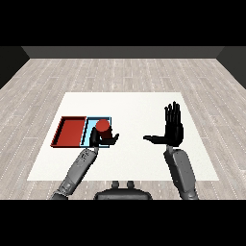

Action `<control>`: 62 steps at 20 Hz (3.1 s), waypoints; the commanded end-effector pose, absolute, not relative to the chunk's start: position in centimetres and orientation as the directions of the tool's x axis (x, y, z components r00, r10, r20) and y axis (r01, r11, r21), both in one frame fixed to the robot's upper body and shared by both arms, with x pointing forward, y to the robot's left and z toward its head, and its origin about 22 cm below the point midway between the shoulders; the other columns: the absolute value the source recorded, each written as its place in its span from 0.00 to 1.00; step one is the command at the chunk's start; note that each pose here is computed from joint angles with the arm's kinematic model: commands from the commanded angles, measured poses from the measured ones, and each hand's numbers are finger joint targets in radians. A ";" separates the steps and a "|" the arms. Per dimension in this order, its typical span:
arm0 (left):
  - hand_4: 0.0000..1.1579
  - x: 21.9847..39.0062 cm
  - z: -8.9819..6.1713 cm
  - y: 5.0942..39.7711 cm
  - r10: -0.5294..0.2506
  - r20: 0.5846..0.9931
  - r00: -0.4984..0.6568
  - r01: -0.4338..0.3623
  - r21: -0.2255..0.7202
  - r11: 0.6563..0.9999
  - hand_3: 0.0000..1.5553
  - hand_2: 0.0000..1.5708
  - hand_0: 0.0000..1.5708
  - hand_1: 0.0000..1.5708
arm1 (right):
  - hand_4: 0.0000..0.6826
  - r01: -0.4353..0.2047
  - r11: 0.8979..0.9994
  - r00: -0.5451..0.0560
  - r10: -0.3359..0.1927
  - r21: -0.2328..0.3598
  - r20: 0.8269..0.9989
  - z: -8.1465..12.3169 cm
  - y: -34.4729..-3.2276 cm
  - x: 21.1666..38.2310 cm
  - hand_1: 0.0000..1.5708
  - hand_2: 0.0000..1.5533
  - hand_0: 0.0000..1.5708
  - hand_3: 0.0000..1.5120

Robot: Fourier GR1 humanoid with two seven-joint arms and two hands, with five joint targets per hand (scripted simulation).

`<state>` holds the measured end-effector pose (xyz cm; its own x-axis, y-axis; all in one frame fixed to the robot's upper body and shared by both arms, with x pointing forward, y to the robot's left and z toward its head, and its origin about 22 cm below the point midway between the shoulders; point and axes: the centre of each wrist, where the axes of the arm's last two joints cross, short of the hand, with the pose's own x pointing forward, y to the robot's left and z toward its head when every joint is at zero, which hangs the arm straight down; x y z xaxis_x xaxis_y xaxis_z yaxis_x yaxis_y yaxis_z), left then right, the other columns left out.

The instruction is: Pick the red can and put it in the red box

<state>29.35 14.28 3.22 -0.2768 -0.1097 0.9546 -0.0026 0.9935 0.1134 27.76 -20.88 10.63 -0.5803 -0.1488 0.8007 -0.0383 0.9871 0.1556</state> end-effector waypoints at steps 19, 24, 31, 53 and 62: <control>0.94 36.8 4.4 30.3 -0.507 0.860 0.055 -0.303 0.498 0.812 0.92 0.98 1.00 1.00 | 0.00 0.093 0.994 -0.364 -0.020 0.058 0.931 -1.2 -26.8 23.6 0.00 0.00 0.00 0.00; 0.94 35.5 0.8 36.9 -0.482 0.848 0.219 -0.339 0.529 0.778 0.96 1.00 1.00 1.00 | 0.00 0.104 0.993 -0.401 -0.005 0.051 0.916 -0.7 -27.3 24.9 0.00 0.00 0.00 0.00; 0.87 35.7 -2.3 37.3 -0.492 0.751 0.441 -0.354 0.649 0.673 0.89 0.90 0.90 0.90 | 0.00 0.089 0.996 -0.468 0.020 0.025 0.884 0.9 -27.3 25.7 0.00 0.00 0.00 0.00; 0.00 35.5 -2.9 38.4 -0.470 0.541 0.698 -0.119 0.734 0.669 0.00 0.00 0.00 0.00 | 0.00 0.029 0.999 -0.534 -0.022 0.044 0.846 1.7 -25.6 25.2 0.00 0.00 0.00 0.00; 0.00 38.5 0.3 35.1 -0.283 0.959 -0.005 -0.525 0.238 0.817 0.00 0.00 0.00 0.00 | 0.00 0.005 0.998 -0.542 -0.044 0.056 0.839 1.0 -26.7 24.3 0.00 0.00 0.00 0.00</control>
<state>36.62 36.89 -1.97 0.3090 -0.3657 0.8779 -0.4354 0.7663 0.4725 24.79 -26.29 1.24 -0.5369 -0.0345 0.8429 0.0151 0.9986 0.0505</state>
